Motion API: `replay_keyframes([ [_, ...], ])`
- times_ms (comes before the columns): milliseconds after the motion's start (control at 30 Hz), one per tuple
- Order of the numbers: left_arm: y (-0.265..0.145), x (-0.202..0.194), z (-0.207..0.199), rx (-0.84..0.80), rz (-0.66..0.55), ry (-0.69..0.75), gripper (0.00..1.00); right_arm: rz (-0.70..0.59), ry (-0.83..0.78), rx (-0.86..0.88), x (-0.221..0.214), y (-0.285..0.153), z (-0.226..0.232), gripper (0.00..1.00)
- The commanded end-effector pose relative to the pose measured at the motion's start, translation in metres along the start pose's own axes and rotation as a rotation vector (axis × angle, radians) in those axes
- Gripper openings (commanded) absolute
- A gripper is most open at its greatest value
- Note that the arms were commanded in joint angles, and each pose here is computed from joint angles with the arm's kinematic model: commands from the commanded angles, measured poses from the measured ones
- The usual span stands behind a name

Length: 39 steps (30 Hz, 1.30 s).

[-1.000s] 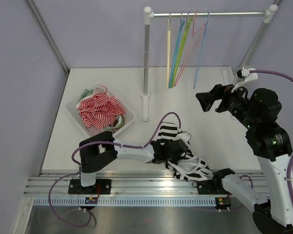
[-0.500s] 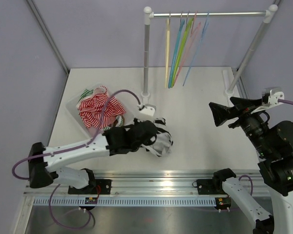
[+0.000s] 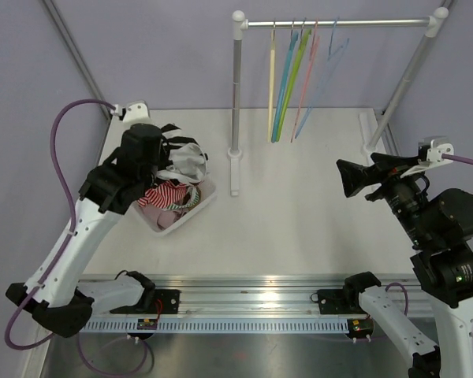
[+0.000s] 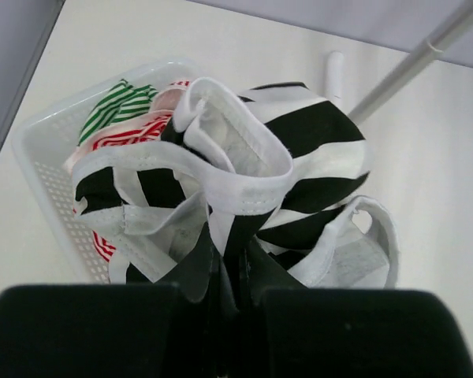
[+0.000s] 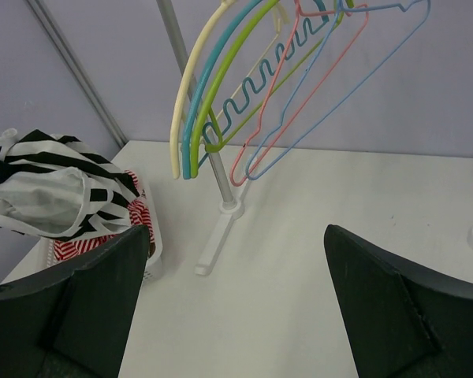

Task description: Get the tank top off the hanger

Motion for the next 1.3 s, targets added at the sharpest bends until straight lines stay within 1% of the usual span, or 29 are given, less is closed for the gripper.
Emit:
replay_keyframes([
  [0, 0.019, 0.015, 0.007, -0.022, 0.082, -0.005, 0.00, -0.068, -0.018, 0.015, 0.018, 0.008, 0.002, 0.99],
  [33, 0.037, 0.017, 0.021, 0.034, 0.107, -0.016, 0.00, -0.066, -0.018, 0.021, 0.017, 0.009, 0.002, 1.00],
  [100, 0.051, 0.017, 0.029, 0.066, 0.144, -0.033, 0.00, -0.065, -0.023, 0.025, 0.016, 0.012, 0.003, 0.99],
  [133, 0.068, 0.017, 0.043, 0.132, 0.166, -0.045, 0.00, -0.062, -0.025, 0.025, 0.015, 0.014, 0.003, 0.99],
  [167, 0.080, 0.014, 0.050, 0.164, 0.194, -0.056, 0.00, -0.060, -0.027, 0.022, 0.014, 0.015, 0.002, 1.00],
  [200, 0.098, 0.005, 0.060, 0.224, 0.252, -0.054, 0.00, -0.053, -0.026, 0.014, 0.012, 0.018, 0.000, 0.99],
  [233, 0.112, 0.006, 0.078, 0.307, 0.260, -0.053, 0.00, -0.050, -0.027, 0.014, 0.011, 0.019, 0.000, 1.00],
  [300, 0.132, -0.002, 0.097, 0.427, 0.293, -0.019, 0.00, -0.031, -0.025, 0.021, 0.007, 0.023, 0.001, 0.99],
  [333, 0.156, -0.017, 0.106, 0.490, 0.360, 0.021, 0.00, -0.024, -0.024, 0.027, 0.005, 0.025, 0.002, 0.99],
  [433, 0.189, -0.052, 0.112, 0.533, 0.494, 0.068, 0.00, -0.006, -0.014, 0.049, 0.000, 0.028, 0.005, 0.99],
  [467, 0.206, -0.078, 0.121, 0.571, 0.567, 0.094, 0.00, -0.007, -0.013, 0.062, -0.001, 0.028, 0.007, 1.00],
  [533, 0.219, -0.102, 0.130, 0.610, 0.625, 0.114, 0.00, -0.003, -0.009, 0.067, -0.002, 0.028, 0.008, 0.99],
  [567, 0.228, -0.123, 0.139, 0.641, 0.677, 0.134, 0.00, -0.001, -0.007, 0.070, -0.003, 0.026, 0.009, 1.00],
  [667, 0.234, -0.149, 0.147, 0.661, 0.727, 0.132, 0.00, -0.006, -0.003, 0.095, -0.002, 0.021, 0.013, 0.99],
  [767, 0.237, -0.154, 0.147, 0.656, 0.717, 0.104, 0.00, -0.012, -0.001, 0.106, -0.003, 0.015, 0.015, 1.00],
  [867, 0.235, -0.150, 0.150, 0.681, 0.694, 0.098, 0.00, -0.006, -0.002, 0.106, -0.005, 0.011, 0.015, 1.00],
  [933, 0.232, -0.140, 0.147, 0.680, 0.663, 0.076, 0.07, -0.003, -0.002, 0.104, -0.006, 0.010, 0.015, 1.00],
  [1000, 0.228, -0.130, 0.145, 0.673, 0.638, 0.060, 0.18, -0.005, -0.005, 0.107, -0.006, 0.008, 0.016, 0.99],
  [1033, 0.224, -0.115, 0.141, 0.660, 0.601, 0.038, 0.22, -0.002, -0.005, 0.105, -0.006, 0.008, 0.015, 0.99],
  [1067, 0.221, -0.107, 0.140, 0.655, 0.583, 0.027, 0.23, 0.000, -0.004, 0.107, -0.006, 0.007, 0.016, 0.99],
  [1100, 0.217, -0.098, 0.139, 0.653, 0.562, 0.010, 0.28, 0.005, -0.004, 0.107, -0.006, 0.006, 0.016, 1.00],
  [1133, 0.211, -0.083, 0.135, 0.633, 0.526, -0.011, 0.41, 0.011, -0.003, 0.110, -0.007, 0.007, 0.016, 0.99],
  [1200, 0.203, -0.066, 0.133, 0.622, 0.492, -0.034, 0.56, 0.017, -0.004, 0.119, -0.006, 0.008, 0.018, 0.99],
  [1233, 0.197, -0.051, 0.128, 0.603, 0.454, -0.049, 0.65, 0.026, -0.004, 0.117, -0.008, 0.009, 0.017, 0.99],
  [1267, 0.192, -0.043, 0.127, 0.596, 0.439, -0.055, 0.68, 0.031, -0.004, 0.115, -0.009, 0.010, 0.017, 0.99],
])
Point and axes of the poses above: each gripper's point midway between its finger pads, its own y axis out along the fingers, its own z axis along the line the jaws close on, x = y × z, the point moved 2 cm from there along -y, back along the fingers, and after that the axes turned 12 degrees about -y, right-handed, at the moved point
